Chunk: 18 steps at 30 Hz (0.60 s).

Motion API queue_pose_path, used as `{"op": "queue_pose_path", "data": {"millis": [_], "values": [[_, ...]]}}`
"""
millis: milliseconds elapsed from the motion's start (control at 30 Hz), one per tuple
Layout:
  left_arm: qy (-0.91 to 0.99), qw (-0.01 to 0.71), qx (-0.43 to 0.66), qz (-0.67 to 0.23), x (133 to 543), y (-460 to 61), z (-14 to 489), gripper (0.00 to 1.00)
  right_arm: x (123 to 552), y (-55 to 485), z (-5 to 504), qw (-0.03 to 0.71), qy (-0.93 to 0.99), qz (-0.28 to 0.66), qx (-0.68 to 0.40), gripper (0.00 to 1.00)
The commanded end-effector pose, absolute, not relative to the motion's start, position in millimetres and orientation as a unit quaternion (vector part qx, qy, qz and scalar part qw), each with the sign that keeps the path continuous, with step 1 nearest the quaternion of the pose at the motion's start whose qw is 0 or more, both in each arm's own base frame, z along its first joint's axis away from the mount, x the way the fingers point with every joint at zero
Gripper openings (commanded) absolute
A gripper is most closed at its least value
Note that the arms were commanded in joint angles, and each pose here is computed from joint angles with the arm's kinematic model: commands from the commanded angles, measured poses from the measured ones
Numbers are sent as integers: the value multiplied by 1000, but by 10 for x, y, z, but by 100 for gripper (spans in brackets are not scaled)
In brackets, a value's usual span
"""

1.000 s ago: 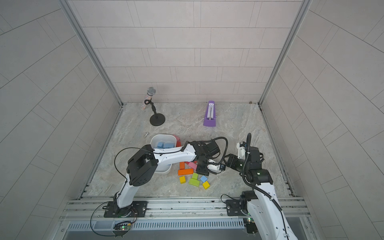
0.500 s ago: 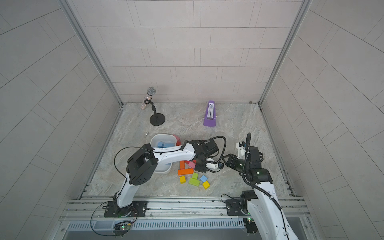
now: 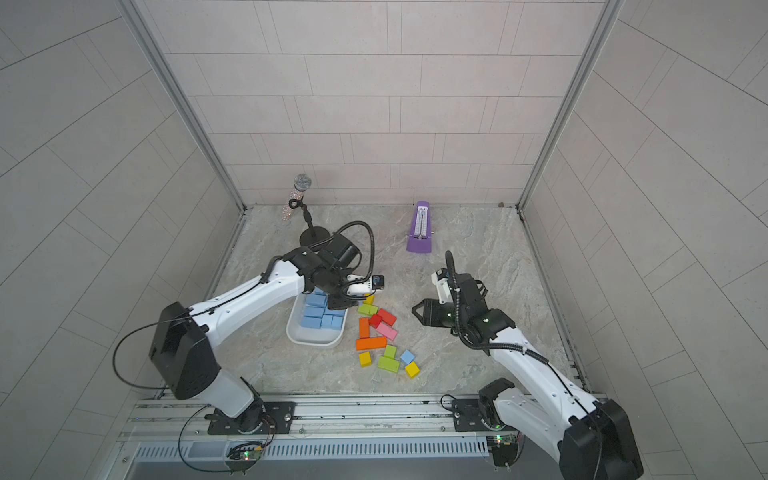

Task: Pick out the blue building blocks
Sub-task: Pick up the building block from the center of the board, then place the building block in the storage box.

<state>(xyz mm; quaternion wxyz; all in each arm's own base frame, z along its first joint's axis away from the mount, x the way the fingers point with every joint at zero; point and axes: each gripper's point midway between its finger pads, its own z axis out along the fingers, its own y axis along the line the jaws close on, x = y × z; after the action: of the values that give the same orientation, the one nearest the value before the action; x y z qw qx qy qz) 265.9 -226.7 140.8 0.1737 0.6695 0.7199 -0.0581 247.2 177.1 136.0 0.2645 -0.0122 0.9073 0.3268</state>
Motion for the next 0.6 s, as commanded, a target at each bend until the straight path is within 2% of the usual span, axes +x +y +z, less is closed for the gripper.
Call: {"op": "queue_pose_path", "data": {"millis": [0,167,367,567], "values": [[718,131,683,-39,2561,-1740,1254,27,2761,1986,1599,314,889,333,-24,52],[740,119,662,-23,2666,-1314,1023,29,2873,2213,1566,301,893,332,-46,52],[735,90,672,-9,2683,-1207,717,31,2900,2255,1486,286,901,324,-46,52],[737,96,669,-16,2767,-1264,679,33,2875,2214,1453,283,905,314,-46,52]]}}
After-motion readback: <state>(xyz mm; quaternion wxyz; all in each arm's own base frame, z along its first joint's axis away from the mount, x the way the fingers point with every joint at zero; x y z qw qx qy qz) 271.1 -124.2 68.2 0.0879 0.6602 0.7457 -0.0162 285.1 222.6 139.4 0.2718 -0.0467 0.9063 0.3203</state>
